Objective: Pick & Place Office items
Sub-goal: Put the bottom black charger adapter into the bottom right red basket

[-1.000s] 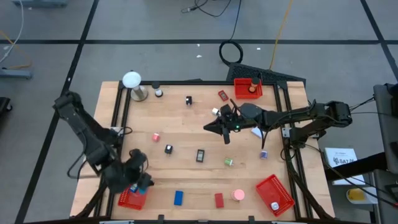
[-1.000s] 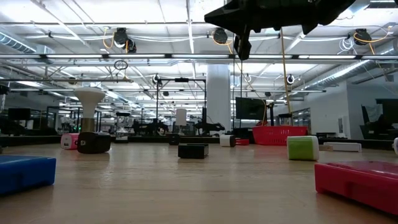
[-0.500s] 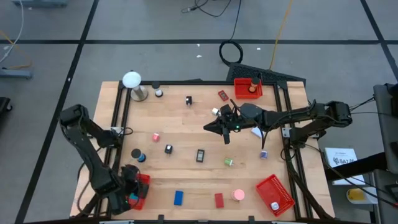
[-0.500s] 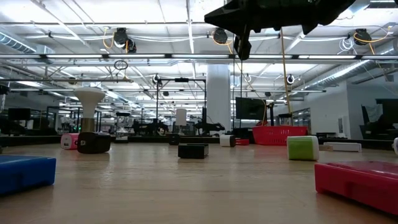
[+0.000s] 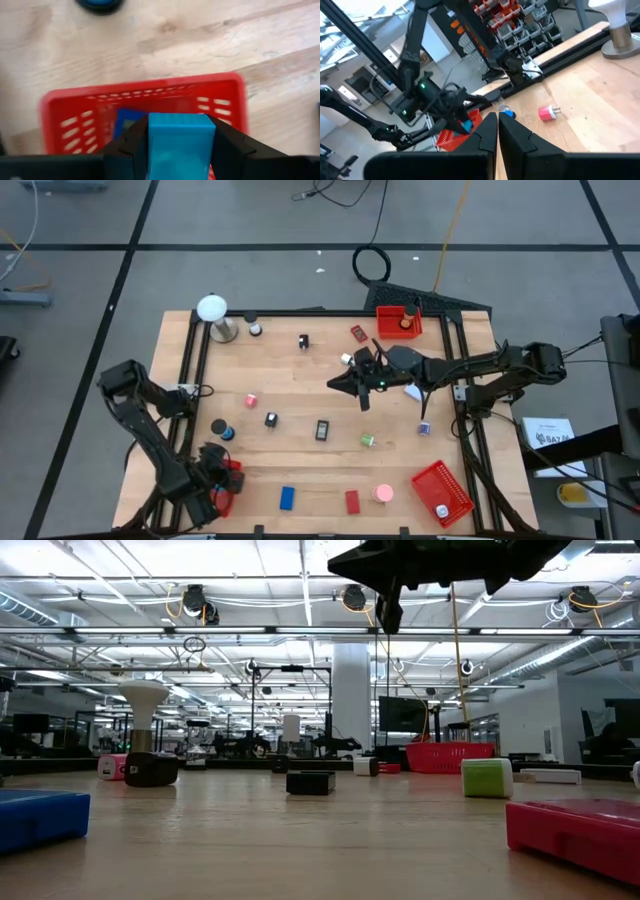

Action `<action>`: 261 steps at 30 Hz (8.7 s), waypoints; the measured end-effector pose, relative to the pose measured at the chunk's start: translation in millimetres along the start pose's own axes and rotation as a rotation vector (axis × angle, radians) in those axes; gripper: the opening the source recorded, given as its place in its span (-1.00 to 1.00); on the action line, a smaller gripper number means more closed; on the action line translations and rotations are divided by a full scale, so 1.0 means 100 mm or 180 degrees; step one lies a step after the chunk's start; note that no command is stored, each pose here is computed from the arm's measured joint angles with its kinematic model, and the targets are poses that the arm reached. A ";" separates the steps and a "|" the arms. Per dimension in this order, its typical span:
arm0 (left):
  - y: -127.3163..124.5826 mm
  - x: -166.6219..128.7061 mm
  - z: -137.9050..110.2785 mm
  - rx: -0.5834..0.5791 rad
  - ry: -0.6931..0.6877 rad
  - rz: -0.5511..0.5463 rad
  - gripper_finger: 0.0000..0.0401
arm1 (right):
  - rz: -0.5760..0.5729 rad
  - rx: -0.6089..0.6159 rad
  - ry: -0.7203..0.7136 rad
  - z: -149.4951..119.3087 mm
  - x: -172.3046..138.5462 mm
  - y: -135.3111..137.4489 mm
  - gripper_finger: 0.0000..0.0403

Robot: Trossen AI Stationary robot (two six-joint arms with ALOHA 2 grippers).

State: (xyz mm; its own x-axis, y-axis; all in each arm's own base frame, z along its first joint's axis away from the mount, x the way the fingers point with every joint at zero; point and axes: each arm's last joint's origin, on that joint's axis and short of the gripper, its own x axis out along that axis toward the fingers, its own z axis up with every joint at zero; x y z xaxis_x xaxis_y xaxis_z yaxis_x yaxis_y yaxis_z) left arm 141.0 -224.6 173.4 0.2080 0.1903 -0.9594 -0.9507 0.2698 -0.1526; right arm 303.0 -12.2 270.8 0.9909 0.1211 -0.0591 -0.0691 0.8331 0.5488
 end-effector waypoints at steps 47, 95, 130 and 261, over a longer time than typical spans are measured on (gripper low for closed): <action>0.00 -0.27 0.07 0.0538 0.0038 -0.0743 -0.96 | -0.0016 -0.0079 -0.0123 0.03 0.00 0.01 -0.96; -0.71 0.30 2.27 0.2149 -0.1079 -0.2152 -0.98 | -0.2281 0.0248 0.1390 -0.72 -0.73 0.43 -1.00; -0.49 0.54 1.94 0.0260 0.0235 -0.0369 0.29 | -0.2426 -0.0428 0.1364 -0.45 -0.64 0.07 -0.95; -0.12 0.71 2.21 0.1866 -0.2367 -0.3181 -0.99 | -0.2345 0.0386 0.3239 -0.09 0.41 -0.42 -0.23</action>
State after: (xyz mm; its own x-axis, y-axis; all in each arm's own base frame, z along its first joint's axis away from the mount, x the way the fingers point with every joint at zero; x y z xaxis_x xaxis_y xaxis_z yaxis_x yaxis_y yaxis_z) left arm 217.9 -5.9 159.0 0.9887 0.0870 -0.1220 -0.1289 0.9089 -0.3966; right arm 345.8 -37.4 238.0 0.2487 0.0548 -0.9670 0.5249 0.8314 0.1821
